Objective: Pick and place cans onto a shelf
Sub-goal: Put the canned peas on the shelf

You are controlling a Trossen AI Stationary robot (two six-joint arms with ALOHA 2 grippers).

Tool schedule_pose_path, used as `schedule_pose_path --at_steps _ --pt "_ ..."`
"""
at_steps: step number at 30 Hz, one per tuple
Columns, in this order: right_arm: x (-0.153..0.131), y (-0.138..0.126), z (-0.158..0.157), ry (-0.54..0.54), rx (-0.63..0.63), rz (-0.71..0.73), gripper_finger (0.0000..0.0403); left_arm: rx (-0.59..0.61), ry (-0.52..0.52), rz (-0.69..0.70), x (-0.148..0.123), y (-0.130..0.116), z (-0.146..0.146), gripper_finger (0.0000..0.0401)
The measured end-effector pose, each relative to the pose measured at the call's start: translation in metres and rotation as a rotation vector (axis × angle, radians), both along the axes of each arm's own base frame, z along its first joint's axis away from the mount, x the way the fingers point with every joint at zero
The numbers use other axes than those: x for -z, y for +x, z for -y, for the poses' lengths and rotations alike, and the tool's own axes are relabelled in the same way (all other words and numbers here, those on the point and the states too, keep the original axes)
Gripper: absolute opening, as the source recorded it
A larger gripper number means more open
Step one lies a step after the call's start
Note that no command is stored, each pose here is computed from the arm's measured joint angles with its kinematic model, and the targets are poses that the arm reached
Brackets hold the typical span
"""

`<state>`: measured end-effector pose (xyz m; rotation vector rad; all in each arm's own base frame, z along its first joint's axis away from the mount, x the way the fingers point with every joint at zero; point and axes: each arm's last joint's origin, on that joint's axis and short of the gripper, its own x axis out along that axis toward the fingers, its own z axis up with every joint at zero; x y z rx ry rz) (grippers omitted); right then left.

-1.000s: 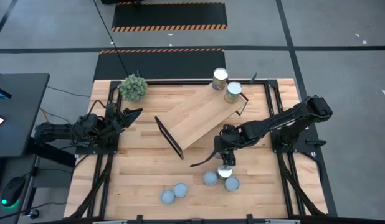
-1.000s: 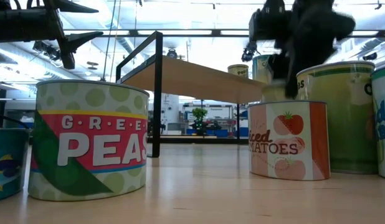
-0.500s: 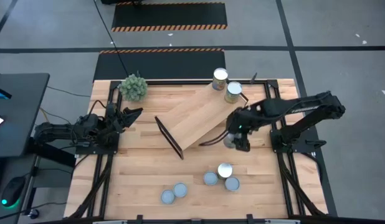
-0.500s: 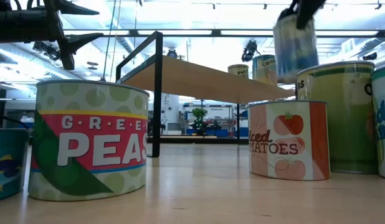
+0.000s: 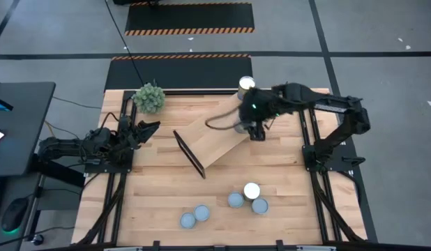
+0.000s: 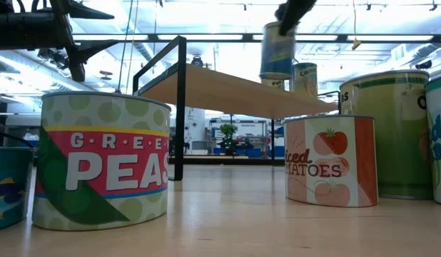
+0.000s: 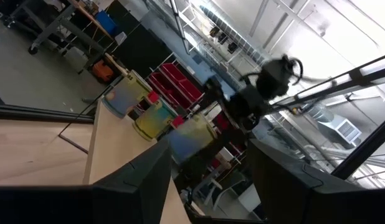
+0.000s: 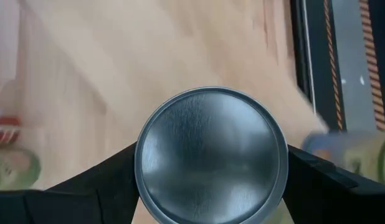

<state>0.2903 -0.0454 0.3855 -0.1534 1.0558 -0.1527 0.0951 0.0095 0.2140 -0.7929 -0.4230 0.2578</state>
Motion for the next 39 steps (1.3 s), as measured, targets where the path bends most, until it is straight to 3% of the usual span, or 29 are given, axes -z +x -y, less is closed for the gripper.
schedule_pose_path --at_steps 8,14,19,27,39 --pt "0.01 0.024 0.054 -0.025 -0.033 0.005 0.0323 0.0 -0.001 0.009 -0.001 0.0 0.0 0.0215" --pt "0.015 0.038 0.079 -0.069 -0.088 -0.02 0.0323 0.001 -0.003 0.01 -0.001 0.0 0.0 0.0215" --pt "0.019 0.04 0.099 -0.044 -0.091 -0.017 0.0323 0.001 -0.003 0.01 -0.001 0.0 0.0 0.0215" --pt "0.024 0.036 0.108 -0.04 -0.111 -0.066 0.0328 0.001 -0.003 0.011 -0.001 0.0 0.0 0.0215" --pt "0.025 0.034 0.109 -0.092 -0.114 -0.104 0.037 0.001 -0.004 0.011 -0.001 0.0 0.0 0.0215"
